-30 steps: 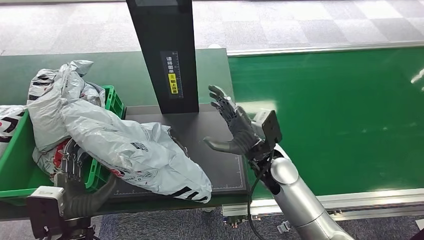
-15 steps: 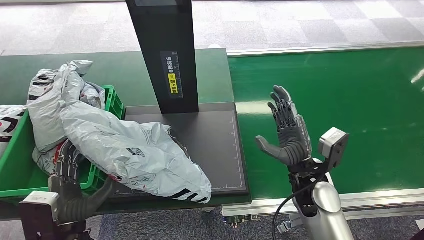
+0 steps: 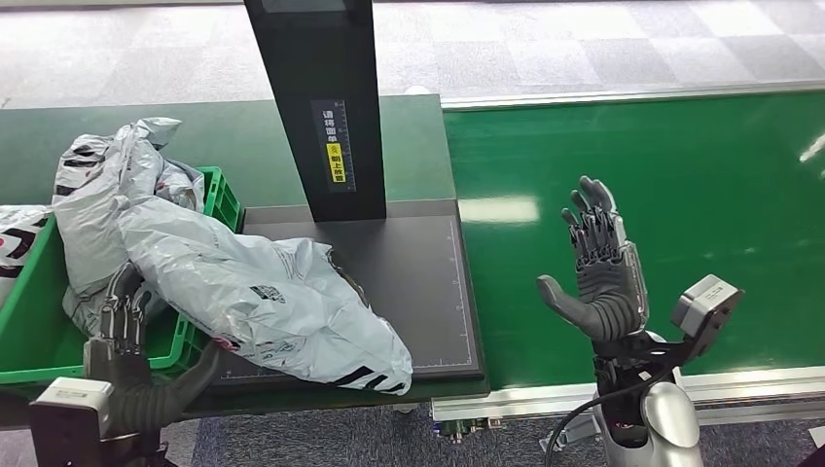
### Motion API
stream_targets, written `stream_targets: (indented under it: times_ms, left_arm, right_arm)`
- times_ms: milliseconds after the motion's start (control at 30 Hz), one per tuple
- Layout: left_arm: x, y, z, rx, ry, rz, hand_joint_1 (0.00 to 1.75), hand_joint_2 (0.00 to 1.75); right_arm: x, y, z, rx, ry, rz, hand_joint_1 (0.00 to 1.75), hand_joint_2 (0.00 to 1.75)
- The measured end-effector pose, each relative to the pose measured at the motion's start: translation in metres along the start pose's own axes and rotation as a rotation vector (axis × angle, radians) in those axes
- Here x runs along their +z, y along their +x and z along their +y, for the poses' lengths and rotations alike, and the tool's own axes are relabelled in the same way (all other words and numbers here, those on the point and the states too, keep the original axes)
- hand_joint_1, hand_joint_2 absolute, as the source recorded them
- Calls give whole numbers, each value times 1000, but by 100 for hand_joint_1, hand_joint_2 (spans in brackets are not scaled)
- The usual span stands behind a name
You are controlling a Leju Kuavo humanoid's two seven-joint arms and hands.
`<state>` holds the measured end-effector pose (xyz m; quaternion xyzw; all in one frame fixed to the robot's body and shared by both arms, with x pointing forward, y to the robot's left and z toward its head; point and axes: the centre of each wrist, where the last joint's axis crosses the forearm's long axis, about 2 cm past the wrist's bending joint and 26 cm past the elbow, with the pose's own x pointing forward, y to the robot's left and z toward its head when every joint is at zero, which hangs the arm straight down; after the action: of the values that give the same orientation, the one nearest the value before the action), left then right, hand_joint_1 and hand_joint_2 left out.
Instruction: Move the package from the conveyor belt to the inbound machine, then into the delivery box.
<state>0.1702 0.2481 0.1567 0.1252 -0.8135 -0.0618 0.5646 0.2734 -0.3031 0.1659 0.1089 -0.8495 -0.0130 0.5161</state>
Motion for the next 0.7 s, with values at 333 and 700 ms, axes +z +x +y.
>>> stream_targets:
  times_ms: [333, 700]
  left_arm:
    - [-7, 10, 3, -18, 32, -66, 0, 175]
    - [-16, 17, 8, -38, 61, -134, 0, 175]
  right_arm:
    - [1, 1, -3, -5, -1, -1, 0, 175]
    - [0, 1, -4, -10, 18, -4, 0, 175]
